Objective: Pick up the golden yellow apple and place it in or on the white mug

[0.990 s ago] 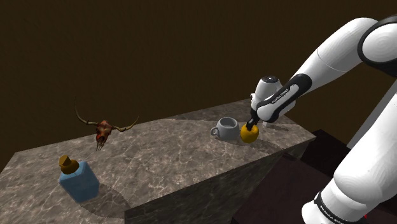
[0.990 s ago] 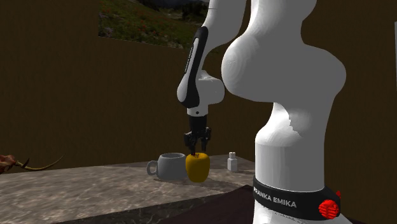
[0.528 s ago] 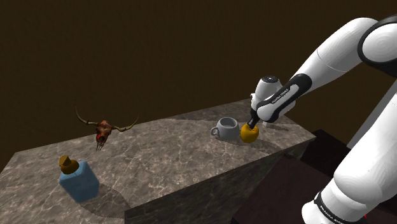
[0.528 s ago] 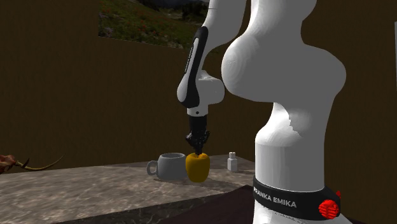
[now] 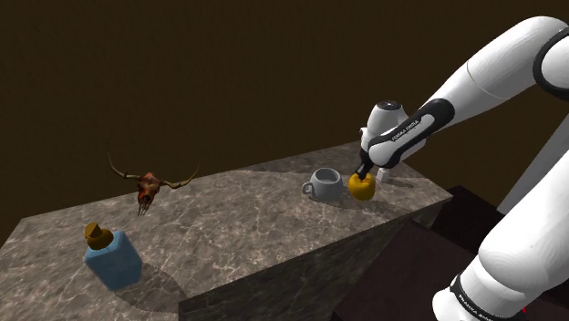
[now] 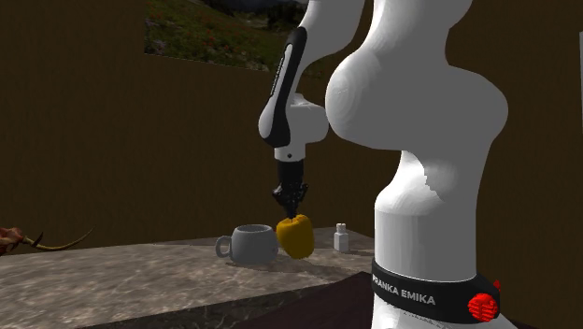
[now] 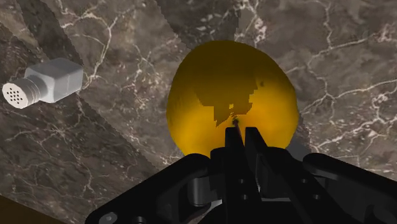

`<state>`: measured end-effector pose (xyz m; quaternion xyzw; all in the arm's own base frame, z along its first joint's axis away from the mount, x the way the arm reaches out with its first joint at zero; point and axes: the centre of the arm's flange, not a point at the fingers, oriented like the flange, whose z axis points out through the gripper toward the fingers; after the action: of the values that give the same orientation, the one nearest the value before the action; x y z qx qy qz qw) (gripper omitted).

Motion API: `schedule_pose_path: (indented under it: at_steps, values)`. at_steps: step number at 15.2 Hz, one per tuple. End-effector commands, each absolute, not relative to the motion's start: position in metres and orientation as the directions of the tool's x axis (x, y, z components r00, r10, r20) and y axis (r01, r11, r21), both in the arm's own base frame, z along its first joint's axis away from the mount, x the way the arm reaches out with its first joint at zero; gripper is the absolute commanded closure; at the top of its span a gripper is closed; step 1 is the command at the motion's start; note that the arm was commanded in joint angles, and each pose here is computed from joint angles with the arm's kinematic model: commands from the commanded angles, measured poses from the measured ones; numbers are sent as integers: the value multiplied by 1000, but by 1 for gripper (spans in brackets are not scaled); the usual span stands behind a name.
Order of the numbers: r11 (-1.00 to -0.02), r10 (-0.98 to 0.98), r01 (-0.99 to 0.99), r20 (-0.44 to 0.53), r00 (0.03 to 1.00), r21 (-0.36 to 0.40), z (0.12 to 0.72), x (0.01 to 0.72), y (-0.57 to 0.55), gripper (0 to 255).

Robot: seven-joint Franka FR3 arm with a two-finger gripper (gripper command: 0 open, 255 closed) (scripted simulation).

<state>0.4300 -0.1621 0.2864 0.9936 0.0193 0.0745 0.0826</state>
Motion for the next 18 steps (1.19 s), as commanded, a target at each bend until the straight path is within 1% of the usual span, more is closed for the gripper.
schedule_pose_path:
  at_steps: [1,18]
  values:
    - [-986,51,26,145,988,167,297,429,-163,255]
    - [-986,51,26,145,988,167,387,429,-163,255]
